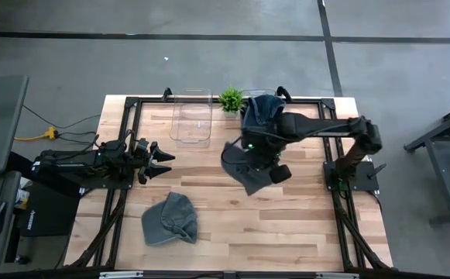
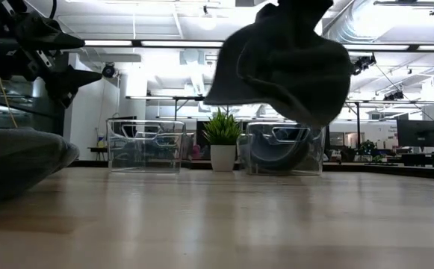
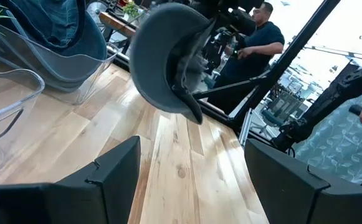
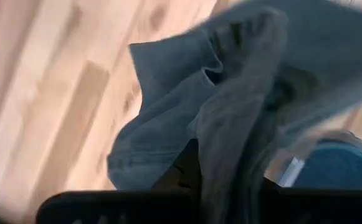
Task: Pick & Place hat
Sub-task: Put the top gray cap into the left transparent bin
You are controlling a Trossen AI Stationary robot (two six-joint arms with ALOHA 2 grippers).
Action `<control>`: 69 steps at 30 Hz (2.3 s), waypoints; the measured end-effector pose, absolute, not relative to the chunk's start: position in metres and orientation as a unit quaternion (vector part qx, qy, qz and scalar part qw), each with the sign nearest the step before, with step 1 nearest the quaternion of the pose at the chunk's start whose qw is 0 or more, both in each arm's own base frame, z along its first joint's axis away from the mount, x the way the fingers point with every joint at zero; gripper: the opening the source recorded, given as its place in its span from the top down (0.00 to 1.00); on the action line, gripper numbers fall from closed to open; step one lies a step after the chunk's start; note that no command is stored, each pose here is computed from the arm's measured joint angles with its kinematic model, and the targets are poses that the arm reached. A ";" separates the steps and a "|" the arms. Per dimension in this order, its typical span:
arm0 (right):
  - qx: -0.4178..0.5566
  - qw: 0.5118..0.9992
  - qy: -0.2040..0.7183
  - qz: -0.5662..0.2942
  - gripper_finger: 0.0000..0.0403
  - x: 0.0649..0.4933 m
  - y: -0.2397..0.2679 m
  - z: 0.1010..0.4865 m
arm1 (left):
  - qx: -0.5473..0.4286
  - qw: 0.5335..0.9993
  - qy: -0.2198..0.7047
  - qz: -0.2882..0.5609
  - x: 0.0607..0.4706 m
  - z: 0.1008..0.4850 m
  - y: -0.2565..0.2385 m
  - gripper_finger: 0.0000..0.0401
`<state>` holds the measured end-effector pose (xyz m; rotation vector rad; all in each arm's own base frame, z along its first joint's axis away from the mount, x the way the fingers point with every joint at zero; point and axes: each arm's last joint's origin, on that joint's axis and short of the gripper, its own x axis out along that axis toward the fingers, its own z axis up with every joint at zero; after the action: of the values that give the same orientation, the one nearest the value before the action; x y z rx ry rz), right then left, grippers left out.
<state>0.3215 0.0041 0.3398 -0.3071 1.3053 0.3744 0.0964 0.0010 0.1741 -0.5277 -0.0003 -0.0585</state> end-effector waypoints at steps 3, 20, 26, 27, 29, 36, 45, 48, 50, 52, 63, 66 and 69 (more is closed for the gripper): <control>-0.180 0.730 0.636 0.175 1.00 0.331 0.002 0.341 | -0.261 0.965 0.000 -0.029 0.096 0.174 0.001 0.34; -0.258 0.689 0.664 0.138 1.00 0.356 -0.002 0.335 | -0.261 0.965 0.000 -0.029 0.096 0.174 0.001 0.34; -0.258 0.694 0.660 0.129 1.00 0.357 -0.002 0.335 | -0.261 0.965 0.000 -0.029 0.096 0.174 0.001 0.34; -0.257 0.696 0.659 0.129 1.00 0.358 -0.002 0.335 | -0.261 0.965 0.000 -0.029 0.096 0.174 0.001 0.34; -0.255 0.698 0.657 0.127 1.00 0.358 -0.002 0.335 | -0.261 0.965 0.000 -0.029 0.096 0.174 0.001 0.34; -0.251 0.701 0.657 0.119 1.00 0.359 -0.002 0.335 | -0.261 0.965 0.000 -0.029 0.096 0.174 0.001 0.34; -0.222 0.711 0.662 0.088 1.00 0.359 -0.002 0.335 | -0.261 0.965 -0.006 -0.007 0.096 0.174 0.002 0.34; -0.215 0.714 0.662 0.078 1.00 0.359 -0.002 0.335 | -0.261 0.965 -0.010 0.005 0.096 0.174 0.003 0.34; -0.210 0.718 0.660 0.070 1.00 0.359 -0.003 0.335 | -0.253 0.967 -0.012 0.014 0.096 0.174 0.004 0.34; -0.206 0.721 0.659 0.061 1.00 0.360 -0.003 0.335 | -0.236 0.972 -0.012 0.015 0.096 0.174 0.004 0.34; -0.180 0.736 0.652 0.035 1.00 0.362 -0.003 0.336 | -0.237 0.971 -0.014 0.041 0.096 0.173 0.005 0.34; -0.179 0.737 0.651 0.033 1.00 0.362 -0.003 0.336 | -0.237 0.971 -0.014 0.038 0.096 0.174 0.005 0.34; -0.181 0.737 0.651 0.031 1.00 0.362 -0.003 0.336 | -0.232 0.972 -0.018 0.038 0.096 0.174 0.005 0.34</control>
<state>0.3623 -0.0031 0.3358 -0.3974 1.4291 0.0674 0.0964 0.0050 0.1743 -0.4674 -0.0357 0.0759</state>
